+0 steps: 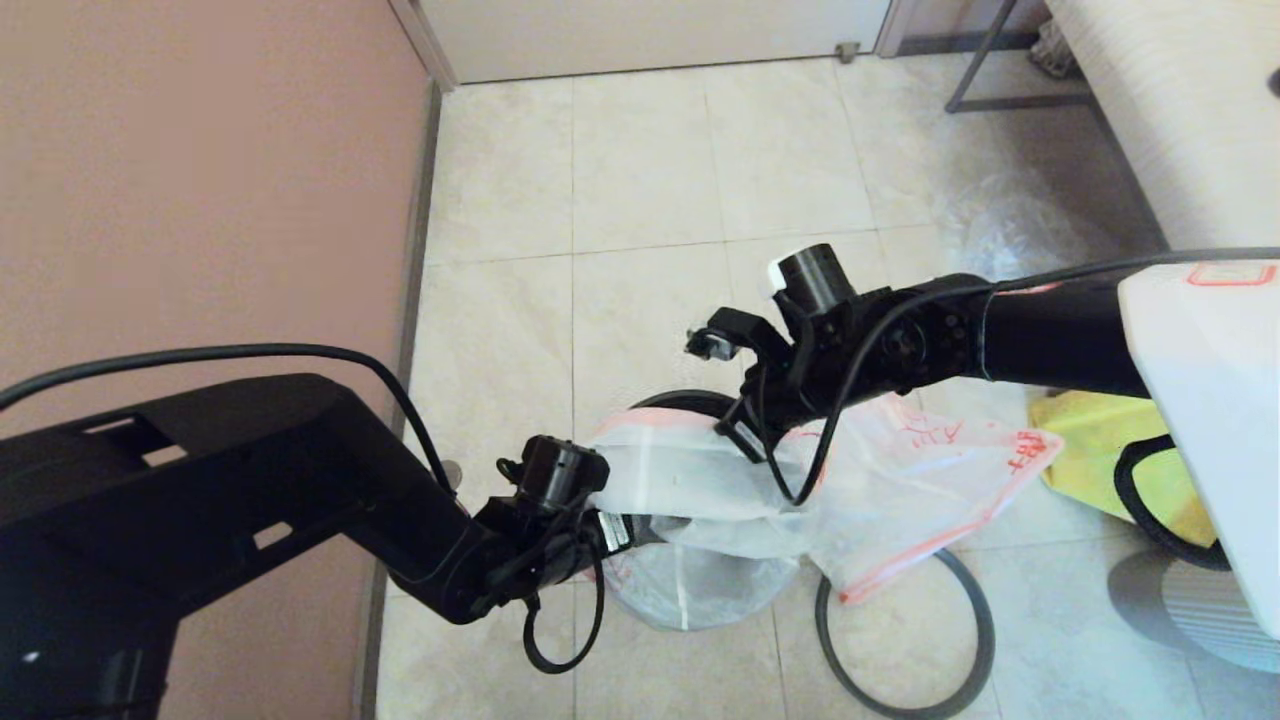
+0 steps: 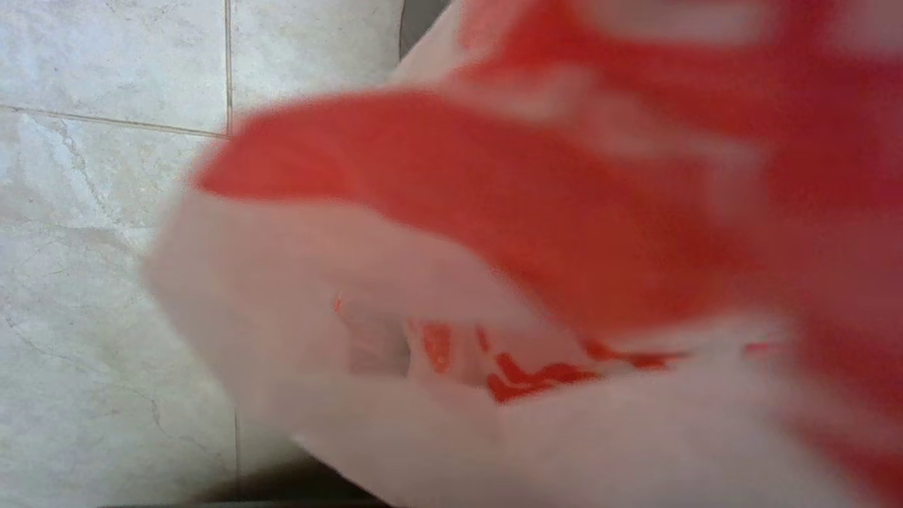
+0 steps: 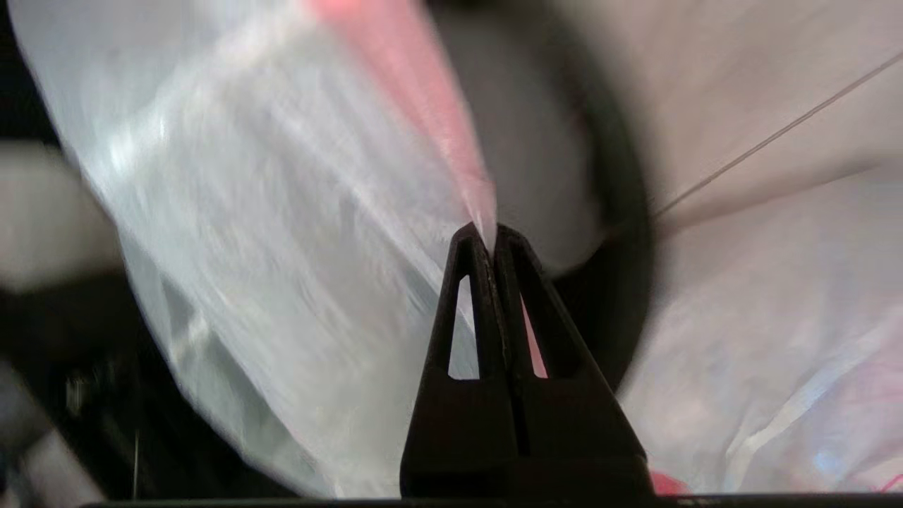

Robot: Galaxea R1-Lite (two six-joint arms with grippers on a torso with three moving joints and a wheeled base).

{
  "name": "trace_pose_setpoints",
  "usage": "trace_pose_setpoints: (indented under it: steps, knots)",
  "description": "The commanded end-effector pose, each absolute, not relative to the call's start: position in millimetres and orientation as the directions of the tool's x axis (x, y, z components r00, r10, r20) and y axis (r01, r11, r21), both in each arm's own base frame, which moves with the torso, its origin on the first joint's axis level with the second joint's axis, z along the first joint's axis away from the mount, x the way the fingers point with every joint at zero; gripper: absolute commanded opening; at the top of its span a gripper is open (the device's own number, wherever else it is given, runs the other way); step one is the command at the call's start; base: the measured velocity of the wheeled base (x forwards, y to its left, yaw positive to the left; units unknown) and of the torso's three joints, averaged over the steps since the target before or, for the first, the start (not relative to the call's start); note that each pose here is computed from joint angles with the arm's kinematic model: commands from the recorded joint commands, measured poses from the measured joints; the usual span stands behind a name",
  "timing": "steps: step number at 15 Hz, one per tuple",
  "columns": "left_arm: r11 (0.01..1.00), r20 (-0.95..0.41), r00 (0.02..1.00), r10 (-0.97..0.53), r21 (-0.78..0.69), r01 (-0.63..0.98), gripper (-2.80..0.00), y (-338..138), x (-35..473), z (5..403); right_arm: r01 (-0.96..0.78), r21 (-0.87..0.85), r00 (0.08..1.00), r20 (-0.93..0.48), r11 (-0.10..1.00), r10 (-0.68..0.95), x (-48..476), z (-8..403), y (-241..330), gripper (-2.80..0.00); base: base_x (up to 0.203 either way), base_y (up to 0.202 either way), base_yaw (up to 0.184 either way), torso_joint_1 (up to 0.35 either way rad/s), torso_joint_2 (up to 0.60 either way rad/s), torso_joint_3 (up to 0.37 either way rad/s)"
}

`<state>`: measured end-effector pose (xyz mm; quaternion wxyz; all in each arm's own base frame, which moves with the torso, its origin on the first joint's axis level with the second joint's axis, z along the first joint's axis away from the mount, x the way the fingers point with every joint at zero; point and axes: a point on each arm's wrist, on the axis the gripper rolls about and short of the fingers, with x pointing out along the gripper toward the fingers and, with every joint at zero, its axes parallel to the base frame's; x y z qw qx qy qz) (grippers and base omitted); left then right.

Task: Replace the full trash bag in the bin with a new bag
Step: Put the new garbage bag on the trash can

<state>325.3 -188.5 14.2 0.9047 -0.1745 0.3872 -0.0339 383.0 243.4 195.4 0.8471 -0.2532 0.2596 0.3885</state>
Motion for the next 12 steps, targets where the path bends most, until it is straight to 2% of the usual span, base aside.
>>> trace_pose_setpoints:
  steps: [1, 3, 7, 12]
  knots:
    - [0.936, -0.69, 0.697, -0.195, -0.343, -0.078, -2.8, -189, 326, 12, -0.767, -0.236, 0.604, -0.58, 0.597, 0.546, 384, 210, 240, -2.8, 0.0, 0.0, 0.0, 0.0, 0.0, 0.0]
    - [0.936, -0.69, 0.697, -0.195, -0.343, -0.078, -2.8, -189, 326, 12, -0.719, -0.244, 0.665, -0.514, 0.651, 0.542, 400, 212, 229, -2.8, 0.0, 0.0, 0.0, 0.0, 0.0, 0.0]
    - [0.937, -0.691, 0.696, -0.194, -0.341, -0.077, -2.8, -189, 325, 12, -0.689, -0.243, 0.696, -0.486, 0.683, 0.529, 411, 209, 220, -2.8, 0.0, 0.0, 0.0, 0.0, 0.0, 0.0]
    - [0.938, -0.693, 0.694, -0.195, -0.339, -0.075, -2.8, -190, 325, 10, -0.735, -0.193, 0.634, -0.537, 0.65, 0.557, 401, 205, 228, -2.8, 0.0, 0.0, 0.0, 0.0, 0.0, 0.0]
